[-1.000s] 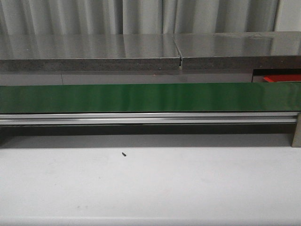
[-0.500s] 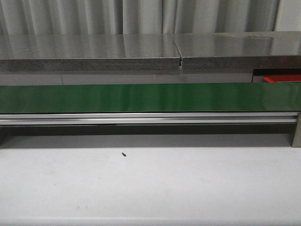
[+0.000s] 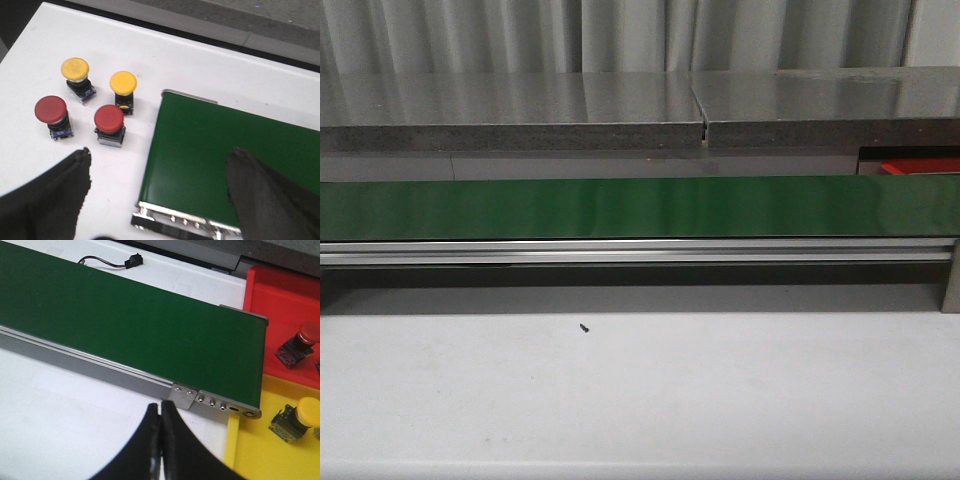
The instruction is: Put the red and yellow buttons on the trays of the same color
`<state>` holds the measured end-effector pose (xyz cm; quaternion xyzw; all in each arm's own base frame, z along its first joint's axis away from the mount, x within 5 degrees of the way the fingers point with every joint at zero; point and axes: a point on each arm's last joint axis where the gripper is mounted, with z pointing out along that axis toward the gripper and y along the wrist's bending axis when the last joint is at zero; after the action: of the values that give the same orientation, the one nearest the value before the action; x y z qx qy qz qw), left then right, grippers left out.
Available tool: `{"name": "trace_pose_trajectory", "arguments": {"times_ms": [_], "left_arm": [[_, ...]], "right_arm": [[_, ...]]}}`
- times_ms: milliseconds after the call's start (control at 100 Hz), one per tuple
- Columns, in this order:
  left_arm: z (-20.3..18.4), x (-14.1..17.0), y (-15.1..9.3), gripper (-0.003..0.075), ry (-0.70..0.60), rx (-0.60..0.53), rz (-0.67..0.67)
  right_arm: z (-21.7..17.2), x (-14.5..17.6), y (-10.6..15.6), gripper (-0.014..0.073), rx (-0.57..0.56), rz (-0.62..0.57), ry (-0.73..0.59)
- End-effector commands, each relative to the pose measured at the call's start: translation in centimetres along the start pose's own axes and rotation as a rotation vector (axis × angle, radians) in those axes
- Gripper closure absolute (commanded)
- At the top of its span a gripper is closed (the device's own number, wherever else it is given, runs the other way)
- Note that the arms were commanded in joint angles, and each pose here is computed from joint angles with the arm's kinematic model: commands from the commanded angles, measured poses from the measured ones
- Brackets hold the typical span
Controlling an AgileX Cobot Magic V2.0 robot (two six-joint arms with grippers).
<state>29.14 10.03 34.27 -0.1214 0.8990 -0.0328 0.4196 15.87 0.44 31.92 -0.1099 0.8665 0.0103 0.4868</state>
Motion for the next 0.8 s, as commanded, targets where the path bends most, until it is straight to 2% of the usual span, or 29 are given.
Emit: {"name": "trace_pose_trajectory", "arguments": {"times_ms": [0,210,370,790], "left_arm": [[1.5,-2.9,1.2,0.0174,-0.053,-0.01,-0.048],[9.3,-5.1,2.9,0.0174,0.148,0.07,-0.077],[13.7,-5.6,4.3,0.0197,0.215,0.064,-0.155],[17.2,-3.9,6.1,0.0207,0.302,-0.02,-0.167]], "right_arm": [[-0.6,-1.3,-0.3,0.0663,0.029,0.0,-0.08],[-0.6,-1.3,-0.3,0.0663,0.029,0.0,-0.08],[-0.6,-1.3,-0.3,0.0663,0.029,0.0,-0.08],[-0.6,-1.3,-0.3,0.0663,0.029,0.0,-0.08]]}}
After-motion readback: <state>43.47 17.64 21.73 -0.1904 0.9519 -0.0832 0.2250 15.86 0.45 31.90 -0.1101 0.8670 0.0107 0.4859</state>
